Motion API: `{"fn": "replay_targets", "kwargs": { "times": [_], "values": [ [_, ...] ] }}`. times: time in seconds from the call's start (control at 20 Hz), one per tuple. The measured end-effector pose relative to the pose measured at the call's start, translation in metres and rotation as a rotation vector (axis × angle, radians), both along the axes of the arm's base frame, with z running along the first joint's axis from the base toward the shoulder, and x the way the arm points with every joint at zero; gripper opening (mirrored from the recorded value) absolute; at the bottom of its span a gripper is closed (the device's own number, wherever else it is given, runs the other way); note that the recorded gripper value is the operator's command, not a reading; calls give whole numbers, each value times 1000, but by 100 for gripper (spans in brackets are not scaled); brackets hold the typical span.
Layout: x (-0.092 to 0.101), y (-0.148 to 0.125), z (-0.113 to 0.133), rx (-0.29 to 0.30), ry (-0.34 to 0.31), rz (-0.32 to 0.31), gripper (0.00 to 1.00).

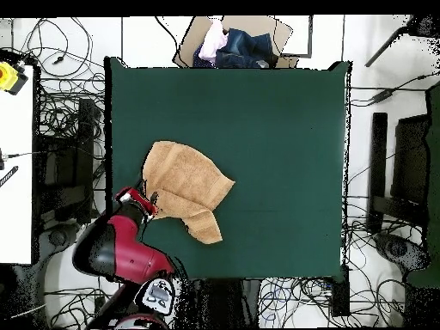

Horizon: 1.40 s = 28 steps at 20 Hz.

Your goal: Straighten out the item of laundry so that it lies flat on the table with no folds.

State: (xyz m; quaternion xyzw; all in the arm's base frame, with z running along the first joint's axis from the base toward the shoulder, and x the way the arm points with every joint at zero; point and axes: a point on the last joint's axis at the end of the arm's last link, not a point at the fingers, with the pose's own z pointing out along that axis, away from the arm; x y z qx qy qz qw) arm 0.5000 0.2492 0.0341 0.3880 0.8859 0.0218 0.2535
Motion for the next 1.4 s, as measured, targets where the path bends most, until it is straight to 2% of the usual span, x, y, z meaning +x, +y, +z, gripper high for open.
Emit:
{"fn": "replay_targets", "kwargs": {
  "times": [0.35, 0.45, 0.8, 1.05, 1.4],
  "values": [
    [0, 11, 4, 6, -1, -37, 100],
    [1, 17, 11, 23, 7, -51, 100],
    [9, 19, 32, 67, 22, -42, 100],
    [26, -16, 44, 64, -4, -3, 100],
    [33, -81, 34, 42, 7, 20, 100]
  ]
}}
